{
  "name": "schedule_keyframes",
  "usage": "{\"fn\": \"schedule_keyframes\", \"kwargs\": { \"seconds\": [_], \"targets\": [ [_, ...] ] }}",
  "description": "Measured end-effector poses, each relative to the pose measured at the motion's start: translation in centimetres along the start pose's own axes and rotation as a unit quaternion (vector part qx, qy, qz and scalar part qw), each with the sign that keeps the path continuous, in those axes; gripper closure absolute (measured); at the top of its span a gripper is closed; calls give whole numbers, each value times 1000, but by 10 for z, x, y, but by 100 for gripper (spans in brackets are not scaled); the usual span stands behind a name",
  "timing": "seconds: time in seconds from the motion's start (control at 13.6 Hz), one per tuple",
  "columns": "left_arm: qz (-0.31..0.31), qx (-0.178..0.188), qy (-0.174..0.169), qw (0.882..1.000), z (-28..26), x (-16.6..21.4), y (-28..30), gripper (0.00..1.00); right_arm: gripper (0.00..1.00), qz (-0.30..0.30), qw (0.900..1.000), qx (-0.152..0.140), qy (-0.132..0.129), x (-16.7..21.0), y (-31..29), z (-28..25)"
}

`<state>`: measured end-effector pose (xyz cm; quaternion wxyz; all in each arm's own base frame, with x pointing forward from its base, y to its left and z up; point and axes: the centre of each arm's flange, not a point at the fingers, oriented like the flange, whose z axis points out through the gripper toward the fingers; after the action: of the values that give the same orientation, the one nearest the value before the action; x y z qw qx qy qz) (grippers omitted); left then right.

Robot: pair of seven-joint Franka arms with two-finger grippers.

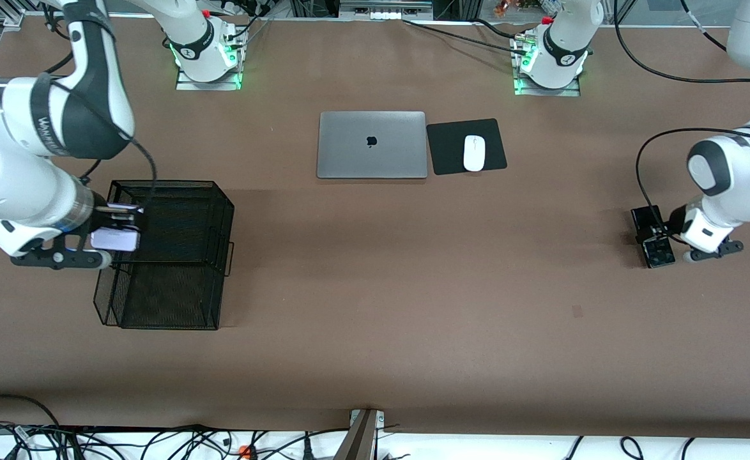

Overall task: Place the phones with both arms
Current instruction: 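Drop the phone in the basket while the left gripper moves the black phone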

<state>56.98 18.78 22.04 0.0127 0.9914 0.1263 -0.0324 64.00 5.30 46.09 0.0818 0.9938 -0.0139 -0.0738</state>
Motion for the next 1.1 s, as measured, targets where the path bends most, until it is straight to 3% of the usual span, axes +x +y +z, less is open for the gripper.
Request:
{"fn": "schedule_keyframes", "kwargs": {
  "seconds": [0.37,0.66,1.1],
  "targets": [
    [20,6,2,1000,-24,16,132,21,16,-1,1000,27,1,-25,33,68],
    [78,12,-6,997,0,0,250,21,16,-15,999,33,32,-25,30,102],
    [85,27,-15,996,3,-57,463,21,16,-26,997,64,38,-18,23,143]
  ]
}}
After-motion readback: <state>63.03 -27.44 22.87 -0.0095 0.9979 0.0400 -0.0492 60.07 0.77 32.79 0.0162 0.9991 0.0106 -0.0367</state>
